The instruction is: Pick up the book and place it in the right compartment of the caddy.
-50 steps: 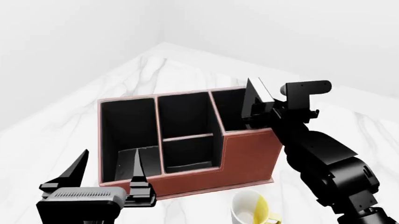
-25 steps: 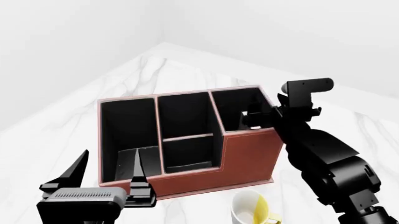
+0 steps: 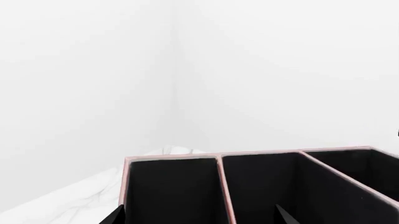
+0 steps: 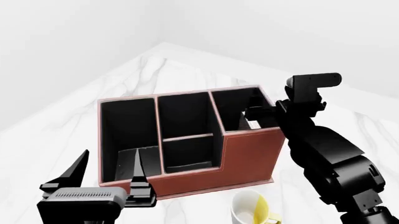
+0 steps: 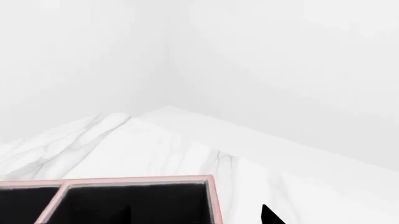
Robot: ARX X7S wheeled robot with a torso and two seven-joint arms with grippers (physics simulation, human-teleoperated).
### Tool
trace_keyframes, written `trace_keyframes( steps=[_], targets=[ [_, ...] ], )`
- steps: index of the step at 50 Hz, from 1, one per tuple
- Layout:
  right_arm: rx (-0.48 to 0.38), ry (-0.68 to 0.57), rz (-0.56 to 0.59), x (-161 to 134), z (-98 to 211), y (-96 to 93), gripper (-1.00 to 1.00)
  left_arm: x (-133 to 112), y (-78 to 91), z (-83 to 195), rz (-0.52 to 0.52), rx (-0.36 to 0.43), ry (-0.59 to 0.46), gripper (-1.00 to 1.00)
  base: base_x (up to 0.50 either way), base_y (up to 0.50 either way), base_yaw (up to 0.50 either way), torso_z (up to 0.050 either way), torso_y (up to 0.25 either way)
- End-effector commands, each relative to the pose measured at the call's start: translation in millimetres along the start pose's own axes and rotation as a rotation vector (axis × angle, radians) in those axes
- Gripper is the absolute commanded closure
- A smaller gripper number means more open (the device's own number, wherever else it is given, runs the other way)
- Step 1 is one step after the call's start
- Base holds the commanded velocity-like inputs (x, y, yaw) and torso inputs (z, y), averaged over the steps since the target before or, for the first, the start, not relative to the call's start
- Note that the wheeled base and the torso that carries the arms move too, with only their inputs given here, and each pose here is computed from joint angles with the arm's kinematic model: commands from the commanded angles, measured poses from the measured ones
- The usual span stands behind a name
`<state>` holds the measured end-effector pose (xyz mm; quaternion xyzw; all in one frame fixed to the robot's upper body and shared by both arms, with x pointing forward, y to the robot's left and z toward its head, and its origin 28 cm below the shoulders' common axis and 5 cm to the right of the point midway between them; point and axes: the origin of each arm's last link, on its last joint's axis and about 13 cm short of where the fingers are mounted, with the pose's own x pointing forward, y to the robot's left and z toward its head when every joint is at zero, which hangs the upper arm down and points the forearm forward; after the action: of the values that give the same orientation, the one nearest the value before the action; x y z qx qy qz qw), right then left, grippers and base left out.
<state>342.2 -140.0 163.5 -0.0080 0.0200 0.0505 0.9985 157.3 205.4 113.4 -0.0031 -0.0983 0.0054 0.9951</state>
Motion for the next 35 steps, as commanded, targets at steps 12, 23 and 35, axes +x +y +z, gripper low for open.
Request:
trace_keyframes(
  steps=[12,23,35],
  targets=[
    [0.035,-0.432,-0.028,-37.0,68.5,-0.1,-1.0,-0.5,0.5,1.9,0.004,0.001,-0.006,-1.0,0.0,0.0,0.0,0.0,0.0],
    [0.014,-0.511,-0.017,-63.3,77.3,2.1,-1.0,-1.0,0.9,3.5,0.006,-0.001,-0.015,-1.0,0.0,0.0,0.0,0.0,0.0],
    [0.044,-0.665,-0.032,-109.5,89.8,1.2,-1.0,-1.4,1.0,4.3,0.007,-0.003,-0.026,-1.0,0.0,0.0,0.0,0.0,0.0]
  ],
)
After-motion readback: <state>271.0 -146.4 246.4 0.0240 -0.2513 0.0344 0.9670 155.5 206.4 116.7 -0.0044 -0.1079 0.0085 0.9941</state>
